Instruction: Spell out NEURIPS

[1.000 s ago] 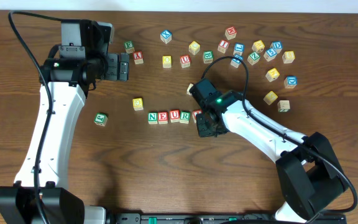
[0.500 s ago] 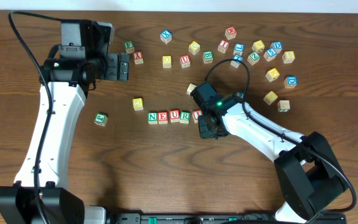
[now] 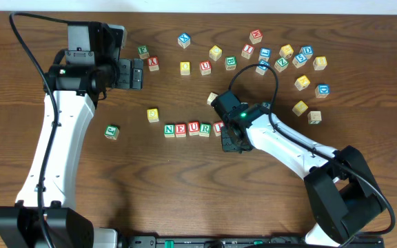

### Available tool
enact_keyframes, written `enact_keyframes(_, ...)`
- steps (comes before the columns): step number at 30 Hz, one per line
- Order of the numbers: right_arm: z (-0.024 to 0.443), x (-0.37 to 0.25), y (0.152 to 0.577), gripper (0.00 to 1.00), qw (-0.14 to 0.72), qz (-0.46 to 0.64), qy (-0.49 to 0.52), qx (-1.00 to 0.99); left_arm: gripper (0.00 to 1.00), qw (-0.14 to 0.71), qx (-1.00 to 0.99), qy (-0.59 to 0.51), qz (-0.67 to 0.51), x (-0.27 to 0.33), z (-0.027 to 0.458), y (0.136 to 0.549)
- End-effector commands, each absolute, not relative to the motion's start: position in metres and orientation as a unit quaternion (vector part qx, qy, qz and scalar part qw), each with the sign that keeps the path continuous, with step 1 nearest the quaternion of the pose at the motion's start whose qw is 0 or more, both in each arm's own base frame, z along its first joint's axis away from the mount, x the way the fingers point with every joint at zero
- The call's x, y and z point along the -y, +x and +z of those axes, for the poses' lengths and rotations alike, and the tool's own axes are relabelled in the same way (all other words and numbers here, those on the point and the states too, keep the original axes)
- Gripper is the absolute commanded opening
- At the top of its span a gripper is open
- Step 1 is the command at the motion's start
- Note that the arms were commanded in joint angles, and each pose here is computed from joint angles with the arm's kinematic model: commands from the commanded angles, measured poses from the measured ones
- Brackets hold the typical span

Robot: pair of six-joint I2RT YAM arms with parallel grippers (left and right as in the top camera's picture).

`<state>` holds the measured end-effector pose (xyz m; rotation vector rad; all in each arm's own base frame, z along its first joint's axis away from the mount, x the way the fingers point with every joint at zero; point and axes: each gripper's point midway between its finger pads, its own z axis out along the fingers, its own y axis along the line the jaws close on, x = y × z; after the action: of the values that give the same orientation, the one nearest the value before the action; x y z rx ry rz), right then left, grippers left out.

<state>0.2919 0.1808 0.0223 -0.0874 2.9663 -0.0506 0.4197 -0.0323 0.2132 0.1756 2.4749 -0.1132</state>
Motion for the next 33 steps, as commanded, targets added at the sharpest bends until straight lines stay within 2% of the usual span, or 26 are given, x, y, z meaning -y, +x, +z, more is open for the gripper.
enact_keyframes(1,0.019,-0.178,0.293,0.01,0.092,-0.029,-0.021,-0.995,0.98,0.337,-0.938,0.072,-0.043,0.032,0.225,0.423)
enact_keyframes(18,0.006,-0.171,0.279,0.01,0.073,-0.034,-0.013,-0.997,0.98,0.337,-0.938,0.072,-0.043,0.032,0.225,0.423)
enact_keyframes(33,0.008,-0.177,0.29,0.01,0.095,-0.022,-0.011,-0.995,0.98,0.337,-0.938,0.072,-0.043,0.032,0.225,0.423)
